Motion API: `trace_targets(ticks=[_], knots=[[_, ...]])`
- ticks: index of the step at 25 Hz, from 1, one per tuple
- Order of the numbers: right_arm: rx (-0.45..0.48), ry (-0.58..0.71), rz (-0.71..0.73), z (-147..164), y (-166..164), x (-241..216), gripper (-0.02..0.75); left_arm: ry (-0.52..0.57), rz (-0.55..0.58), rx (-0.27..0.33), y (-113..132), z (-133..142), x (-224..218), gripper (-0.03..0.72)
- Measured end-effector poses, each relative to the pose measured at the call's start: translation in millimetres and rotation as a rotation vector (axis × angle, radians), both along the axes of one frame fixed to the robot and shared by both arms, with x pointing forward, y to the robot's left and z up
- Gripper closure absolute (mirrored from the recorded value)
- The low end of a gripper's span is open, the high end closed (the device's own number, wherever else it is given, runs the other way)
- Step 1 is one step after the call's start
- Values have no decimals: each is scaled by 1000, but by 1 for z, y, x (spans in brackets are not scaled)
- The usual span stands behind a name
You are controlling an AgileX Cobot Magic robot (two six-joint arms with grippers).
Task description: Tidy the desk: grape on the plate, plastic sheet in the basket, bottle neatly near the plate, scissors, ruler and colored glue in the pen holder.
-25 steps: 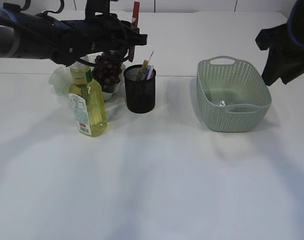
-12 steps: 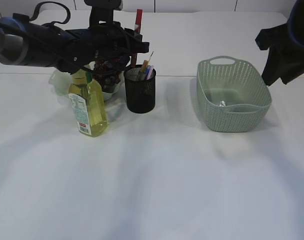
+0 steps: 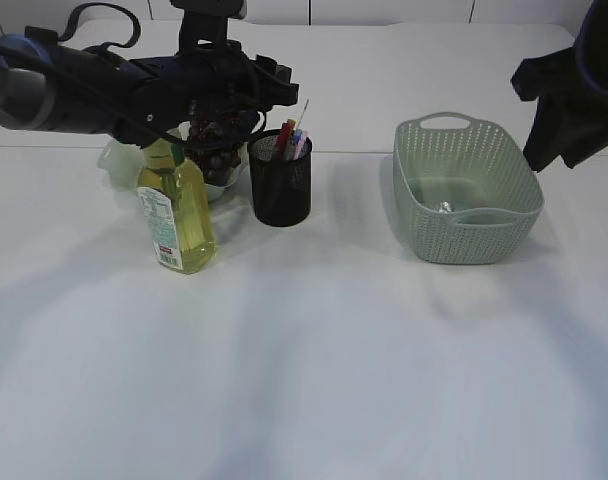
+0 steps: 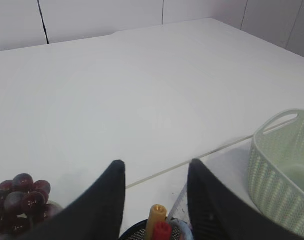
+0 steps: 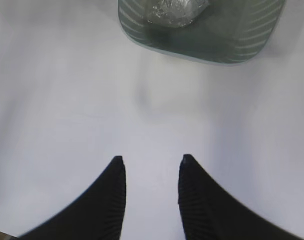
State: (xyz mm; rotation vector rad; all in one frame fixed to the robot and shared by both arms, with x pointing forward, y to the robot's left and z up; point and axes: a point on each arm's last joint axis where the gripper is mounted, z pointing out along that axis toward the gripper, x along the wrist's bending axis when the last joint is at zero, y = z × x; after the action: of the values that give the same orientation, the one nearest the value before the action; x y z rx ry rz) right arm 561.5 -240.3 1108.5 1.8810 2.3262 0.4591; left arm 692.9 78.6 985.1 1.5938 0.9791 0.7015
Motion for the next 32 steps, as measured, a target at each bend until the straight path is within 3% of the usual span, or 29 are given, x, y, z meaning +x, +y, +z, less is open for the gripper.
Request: trace_targets(ticks=[5,11,22,28,32], knots=[[-1,0,2,0,0,0,443,17,5,13,1,-2,0,378],[-1,-1,4,0,0,0,443,160,63,101,11,6,-8,429],[-30,-23,5,6,-3,-3,443,431,188,120,43,92,-62,444],[-38,-120,-19,36,-9,-27,442,487,249,128,71,137,-94,440],[-79,-203,-74,58,-18,-46,409,560,327,163,99,148,-106,372]])
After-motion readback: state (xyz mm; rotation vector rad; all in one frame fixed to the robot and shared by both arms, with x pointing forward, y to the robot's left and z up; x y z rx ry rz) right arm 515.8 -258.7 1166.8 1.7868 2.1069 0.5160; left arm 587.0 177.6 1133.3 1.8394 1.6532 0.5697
